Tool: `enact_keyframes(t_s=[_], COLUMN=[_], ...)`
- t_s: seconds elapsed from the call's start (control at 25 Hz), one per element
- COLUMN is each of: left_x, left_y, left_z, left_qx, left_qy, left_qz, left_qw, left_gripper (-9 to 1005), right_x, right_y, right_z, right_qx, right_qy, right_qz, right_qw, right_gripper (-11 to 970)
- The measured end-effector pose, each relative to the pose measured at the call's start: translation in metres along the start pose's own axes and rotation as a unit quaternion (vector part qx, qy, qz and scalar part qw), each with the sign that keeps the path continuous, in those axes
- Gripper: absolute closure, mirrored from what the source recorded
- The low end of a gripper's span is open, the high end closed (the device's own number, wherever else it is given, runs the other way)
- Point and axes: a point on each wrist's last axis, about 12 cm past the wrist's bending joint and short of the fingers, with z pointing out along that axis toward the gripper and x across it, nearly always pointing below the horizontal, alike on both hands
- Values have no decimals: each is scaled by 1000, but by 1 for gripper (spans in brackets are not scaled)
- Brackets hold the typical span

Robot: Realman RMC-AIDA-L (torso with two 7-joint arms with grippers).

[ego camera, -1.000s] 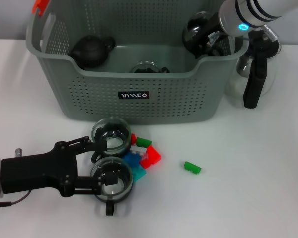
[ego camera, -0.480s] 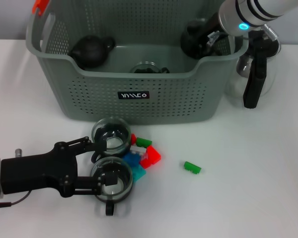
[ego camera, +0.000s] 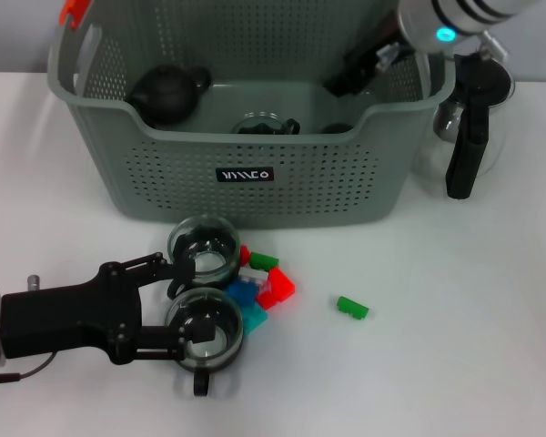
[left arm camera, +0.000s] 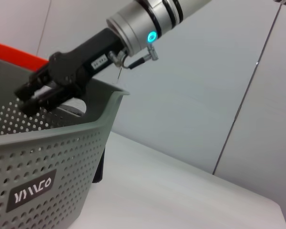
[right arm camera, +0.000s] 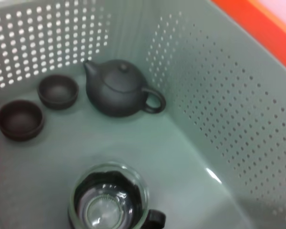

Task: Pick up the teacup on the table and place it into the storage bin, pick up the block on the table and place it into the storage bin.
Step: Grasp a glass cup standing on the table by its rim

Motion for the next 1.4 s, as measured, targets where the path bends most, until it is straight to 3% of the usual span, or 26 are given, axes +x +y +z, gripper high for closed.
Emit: enact_keyframes(t_s=[0.16,0.36,0.56,0.84,1.16,1.4], left_x=[0,0,2,4,5,4], left_y=[0,0,-2,-3,-4,-3], left_z=[0,-1,-5,-8,-10,-10], left_qx=[1,-2,-7,-11,-12,-12], left_qy=[0,-3,-7,-8,-6,-4], left_qz=[0,-1,-4,-6,1,22], left_qw=[1000,1000,1000,1000,1000,1000], left_gripper=[63,63,63,64,64,64], right_x=[-11,-31,-31,0,46,76], right_y=[-7,-12,1,27,31,42], right_z=[-16,-54,-88,-123,-123,-117], right_qx=[7,0,-64,-187,-240,-281], right_qy=[-30,-101,-152,-160,-140,-128], right_qz=[2,6,-5,-34,-19,-41], right_qw=[1000,995,986,969,960,950], right_gripper=[459,422,349,339,341,341])
